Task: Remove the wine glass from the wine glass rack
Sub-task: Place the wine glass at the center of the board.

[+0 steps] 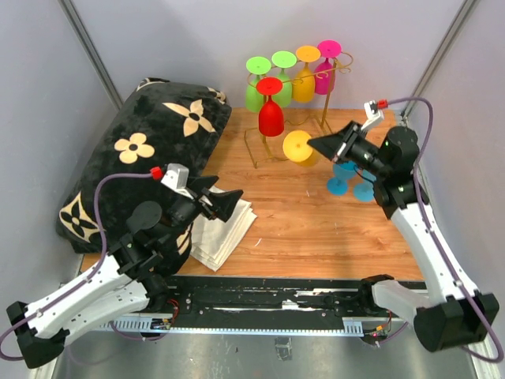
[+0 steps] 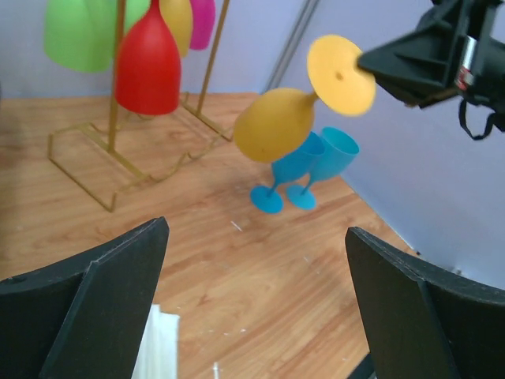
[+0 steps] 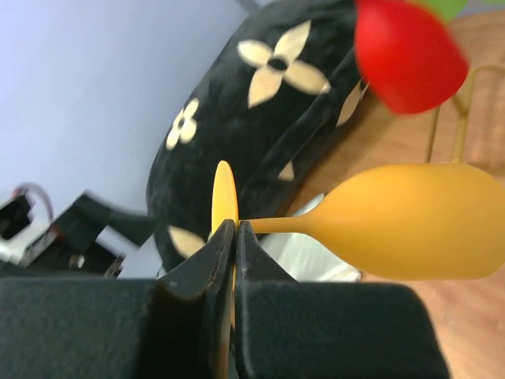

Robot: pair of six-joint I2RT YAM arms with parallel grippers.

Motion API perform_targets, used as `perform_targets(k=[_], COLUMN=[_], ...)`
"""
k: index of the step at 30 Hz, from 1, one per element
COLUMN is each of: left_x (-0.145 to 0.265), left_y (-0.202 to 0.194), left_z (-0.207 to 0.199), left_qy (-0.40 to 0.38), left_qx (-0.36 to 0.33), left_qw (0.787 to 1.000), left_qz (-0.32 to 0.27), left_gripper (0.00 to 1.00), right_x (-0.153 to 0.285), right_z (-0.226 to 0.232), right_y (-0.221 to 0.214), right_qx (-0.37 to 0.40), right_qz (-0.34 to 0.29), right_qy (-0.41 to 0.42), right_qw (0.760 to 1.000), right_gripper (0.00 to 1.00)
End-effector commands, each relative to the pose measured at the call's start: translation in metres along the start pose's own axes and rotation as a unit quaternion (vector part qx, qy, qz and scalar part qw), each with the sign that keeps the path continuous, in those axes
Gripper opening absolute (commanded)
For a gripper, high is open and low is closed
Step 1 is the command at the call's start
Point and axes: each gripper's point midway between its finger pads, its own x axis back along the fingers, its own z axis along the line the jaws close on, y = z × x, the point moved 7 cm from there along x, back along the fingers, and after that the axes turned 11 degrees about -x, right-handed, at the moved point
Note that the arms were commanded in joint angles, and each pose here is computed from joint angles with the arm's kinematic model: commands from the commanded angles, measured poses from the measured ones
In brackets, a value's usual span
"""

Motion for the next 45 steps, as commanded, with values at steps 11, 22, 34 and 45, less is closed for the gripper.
perform_targets(k=[11, 22, 34, 45], left_x=[-0.029, -0.053, -0.077, -0.08], left_y=[-0.012, -0.027, -0.039, -0.04], left_z=[-0.045, -0.077, -0.089, -0.088], left_qy=[-0.117, -0.228, -0.259, -0.254], left_qx=[0.205, 0.232, 0.242, 0.219], left_qw=[0.972, 0.944, 0.933, 0.939], left_qz=[-0.006, 0.041, 0.068, 0.075], left_gripper=[0.95, 0.73, 0.46, 0.05], right_x=[0.068, 0.06, 0.058, 0.057], right_z=[0.001, -0.005, -0.001, 0.0], right_y=[-0.076, -0.083, -0.08, -0.079], right_qx=[0.117, 0.087, 0.092, 0.093], right_qz=[0.122, 0.157, 0.166, 0.173], right_qy=[0.09, 0.123, 0.132, 0.14], right_qw=[0.981, 0.976, 0.973, 0.971], right_gripper=[0.01, 0.01, 0.01, 0.07])
